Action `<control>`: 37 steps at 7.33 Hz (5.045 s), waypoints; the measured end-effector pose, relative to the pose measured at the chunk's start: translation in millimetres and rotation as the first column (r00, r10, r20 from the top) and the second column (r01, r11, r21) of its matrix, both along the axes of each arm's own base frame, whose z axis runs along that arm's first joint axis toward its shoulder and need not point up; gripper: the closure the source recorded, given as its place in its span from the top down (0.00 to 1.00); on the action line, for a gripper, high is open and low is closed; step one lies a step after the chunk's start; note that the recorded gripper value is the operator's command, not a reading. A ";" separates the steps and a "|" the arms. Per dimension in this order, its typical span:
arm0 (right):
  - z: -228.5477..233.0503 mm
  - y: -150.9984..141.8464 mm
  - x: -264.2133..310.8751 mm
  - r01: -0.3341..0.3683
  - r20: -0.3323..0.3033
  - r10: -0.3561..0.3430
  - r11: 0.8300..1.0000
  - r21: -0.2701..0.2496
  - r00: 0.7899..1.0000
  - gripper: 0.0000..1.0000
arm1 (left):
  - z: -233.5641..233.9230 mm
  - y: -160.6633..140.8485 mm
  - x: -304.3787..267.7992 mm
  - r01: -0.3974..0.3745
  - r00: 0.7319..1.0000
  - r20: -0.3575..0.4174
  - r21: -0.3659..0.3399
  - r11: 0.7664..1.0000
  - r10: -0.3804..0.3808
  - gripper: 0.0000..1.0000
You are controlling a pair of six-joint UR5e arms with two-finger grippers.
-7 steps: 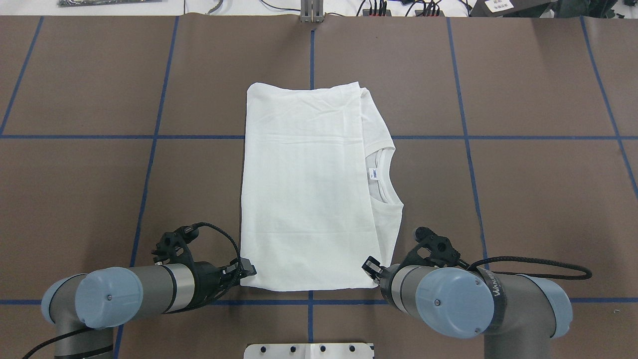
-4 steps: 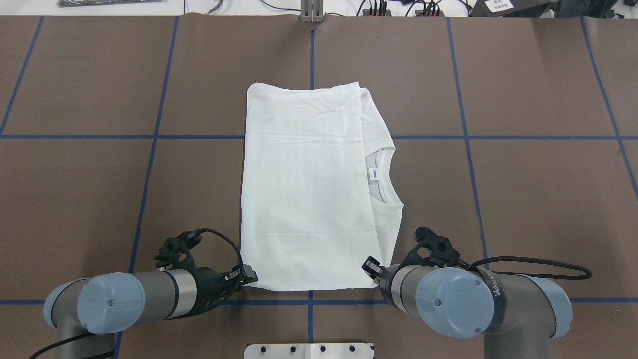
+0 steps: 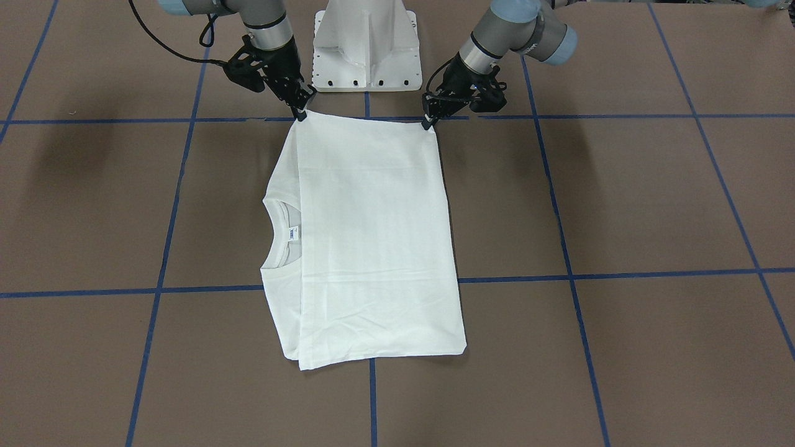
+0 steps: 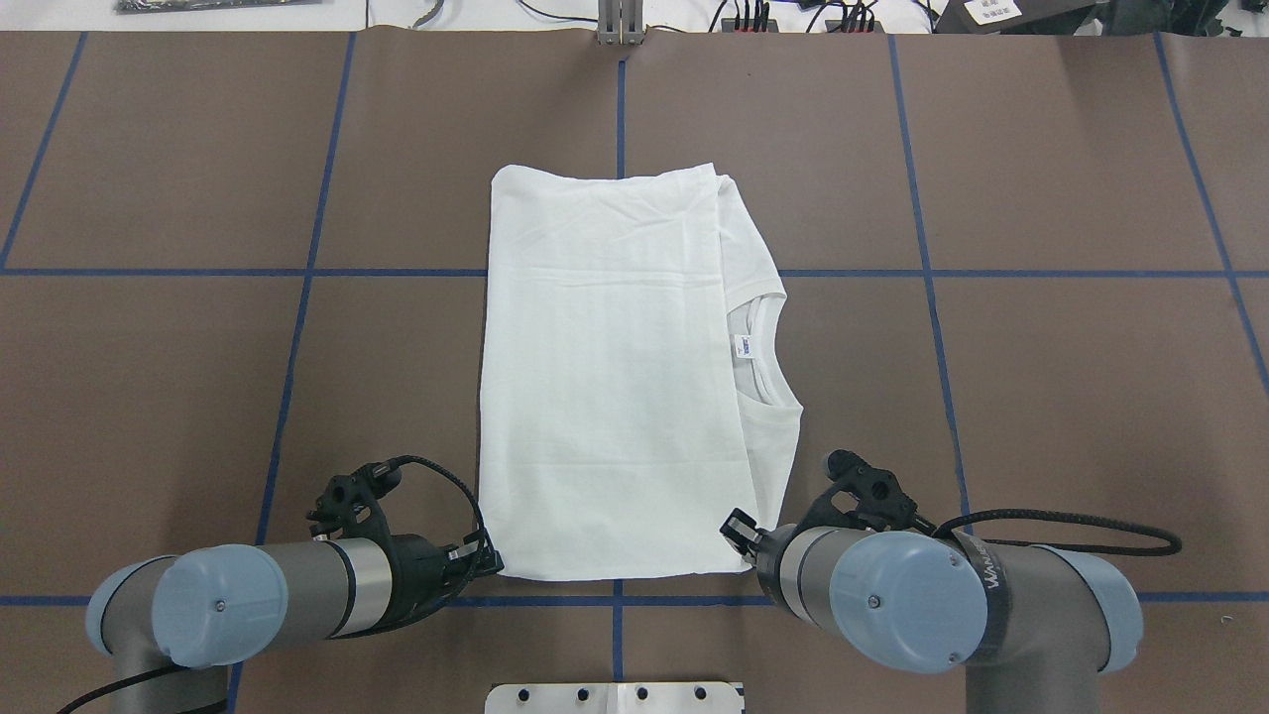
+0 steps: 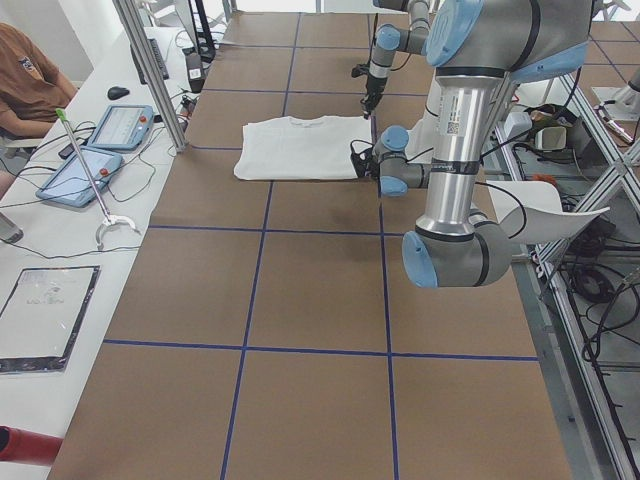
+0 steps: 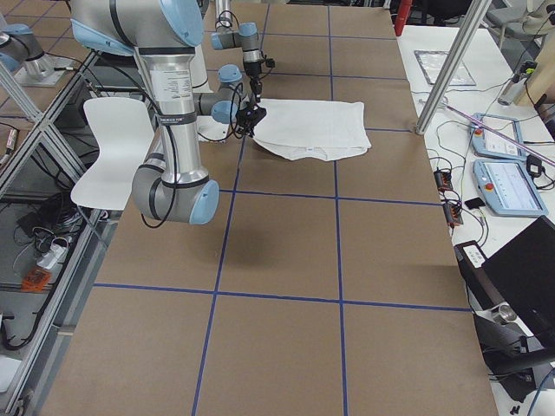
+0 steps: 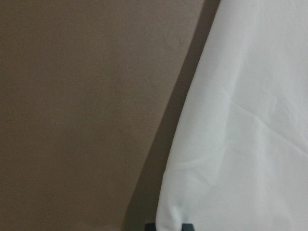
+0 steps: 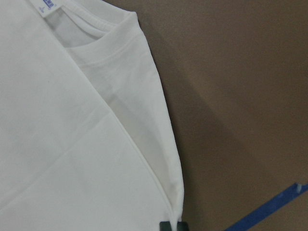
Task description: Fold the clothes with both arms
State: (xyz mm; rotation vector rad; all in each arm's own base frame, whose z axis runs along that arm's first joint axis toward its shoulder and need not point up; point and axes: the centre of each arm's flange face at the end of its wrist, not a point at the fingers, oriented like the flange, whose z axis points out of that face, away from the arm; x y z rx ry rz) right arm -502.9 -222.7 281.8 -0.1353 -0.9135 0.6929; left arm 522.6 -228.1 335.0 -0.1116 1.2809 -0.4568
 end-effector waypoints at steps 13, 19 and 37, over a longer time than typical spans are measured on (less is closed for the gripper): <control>-51.8 -134.1 76.0 0.012 -0.012 -0.012 1.000 0.029 1.000 0.00 | -145.4 -102.9 -58.2 0.044 0.996 0.070 0.153 0.987 -0.055 0.00; -17.6 -296.4 37.1 0.080 -0.118 -0.071 0.994 0.075 0.991 0.00 | -90.5 -253.1 -29.2 0.116 0.975 0.155 0.246 0.962 -0.157 0.02; 342.1 -345.1 470.5 0.535 -0.254 -0.470 0.755 0.381 0.845 1.00 | 175.2 -278.7 -445.6 -0.306 0.867 0.497 0.602 0.738 -0.046 1.00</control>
